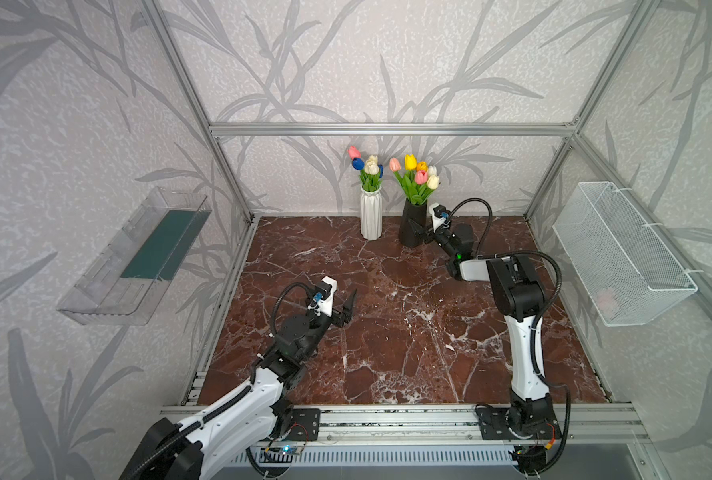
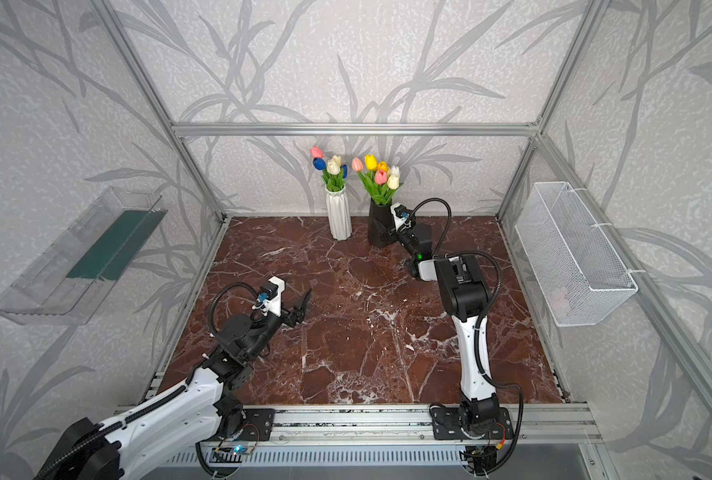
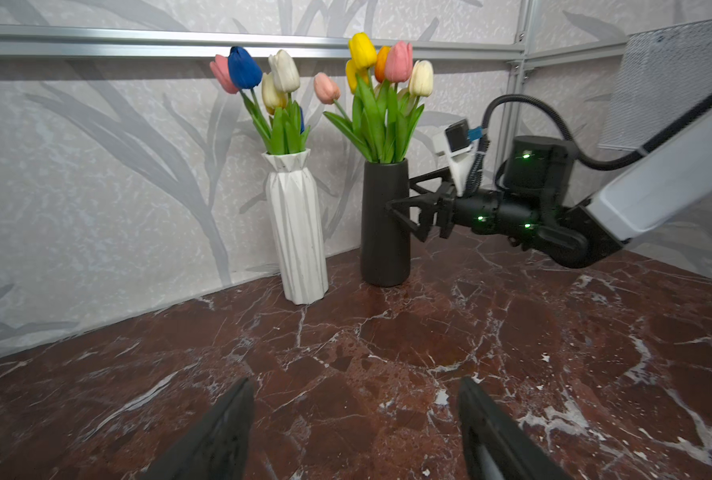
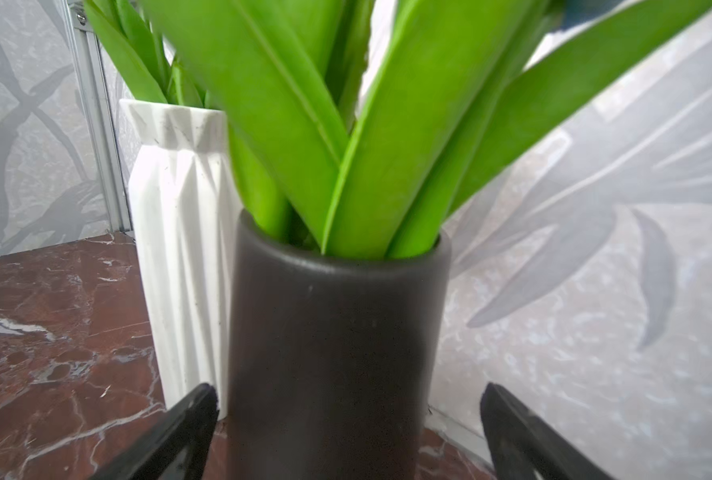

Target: Arrange the flowers into the vase

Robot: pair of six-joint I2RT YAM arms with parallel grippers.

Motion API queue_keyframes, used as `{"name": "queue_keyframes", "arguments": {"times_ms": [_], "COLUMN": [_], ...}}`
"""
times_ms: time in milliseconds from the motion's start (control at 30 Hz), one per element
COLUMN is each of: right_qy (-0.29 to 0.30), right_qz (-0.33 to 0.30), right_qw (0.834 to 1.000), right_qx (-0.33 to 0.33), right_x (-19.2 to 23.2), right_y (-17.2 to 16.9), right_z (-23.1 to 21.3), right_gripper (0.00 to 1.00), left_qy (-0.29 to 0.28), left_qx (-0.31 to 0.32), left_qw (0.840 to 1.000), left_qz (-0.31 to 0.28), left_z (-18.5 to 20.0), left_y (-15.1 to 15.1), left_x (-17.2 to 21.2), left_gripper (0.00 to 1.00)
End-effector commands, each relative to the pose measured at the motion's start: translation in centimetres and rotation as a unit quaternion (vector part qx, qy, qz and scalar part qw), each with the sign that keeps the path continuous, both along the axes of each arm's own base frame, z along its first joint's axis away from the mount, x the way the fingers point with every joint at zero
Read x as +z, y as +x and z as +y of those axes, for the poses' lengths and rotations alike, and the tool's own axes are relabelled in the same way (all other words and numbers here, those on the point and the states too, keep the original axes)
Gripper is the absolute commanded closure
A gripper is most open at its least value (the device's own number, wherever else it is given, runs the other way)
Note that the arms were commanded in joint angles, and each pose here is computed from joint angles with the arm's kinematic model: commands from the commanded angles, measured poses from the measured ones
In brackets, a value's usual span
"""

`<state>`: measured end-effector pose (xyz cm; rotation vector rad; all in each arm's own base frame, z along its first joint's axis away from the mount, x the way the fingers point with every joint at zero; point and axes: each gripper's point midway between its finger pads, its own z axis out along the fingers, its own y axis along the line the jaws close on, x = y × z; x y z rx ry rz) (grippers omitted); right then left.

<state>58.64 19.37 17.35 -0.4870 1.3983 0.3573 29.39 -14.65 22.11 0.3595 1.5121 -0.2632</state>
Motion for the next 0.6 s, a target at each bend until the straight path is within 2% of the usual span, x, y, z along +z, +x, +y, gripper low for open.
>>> {"name": "queue_keyframes", "arguments": {"times_ms": [0, 67, 167, 233, 333, 433, 500, 567], "right_qy": [0.017, 0.019, 0.029, 0.020, -0.043, -0.093, -0.121, -0.128], "right_qz": [-0.077, -0.076, -0.053, -0.032, -0.012, 0.026, 0.050, 0.082], "right_qw": [0.997, 0.995, 0.989, 0.985, 0.972, 0.958, 0.945, 0.939], "right_qx": [-0.026, -0.055, -0.133, -0.168, -0.229, -0.268, -0.300, -0.308], "right_x": [5.6, 5.8, 5.0, 3.9, 2.2, 1.2, 1.1, 0.9], "right_y": [-3.4, -5.5, -9.0, -11.9, -16.3, -20.2, -22.2, -23.7], "right_z": [-1.7, -2.7, -5.1, -5.7, -5.4, -5.6, -6.6, -7.7], "right_gripper": [0.01, 0.01, 0.01, 0.01, 0.01, 0.01, 0.01, 0.01], "left_qy": [0.002, 0.008, 0.030, 0.041, 0.077, 0.098, 0.102, 0.108], "left_qx": [0.114, 0.198, 0.321, 0.373, 0.415, 0.425, 0.436, 0.445], "left_qw": [0.993, 0.980, 0.946, 0.924, 0.903, 0.896, 0.889, 0.882], "left_qz": [-0.031, -0.012, 0.039, 0.068, 0.086, 0.087, 0.099, 0.113], "left_z": [3.6, 6.4, 11.1, 13.5, 15.4, 15.9, 16.5, 16.9], "left_y": [2.0, 3.2, 4.7, 5.5, 5.7, 5.5, 5.4, 5.1], "left_x": [2.2, 1.4, -0.4, -1.7, -3.0, -4.1, -5.0, -5.8], "left_gripper": [0.22, 0.22, 0.22, 0.17, 0.11, 0.05, 0.04, 0.03]}}
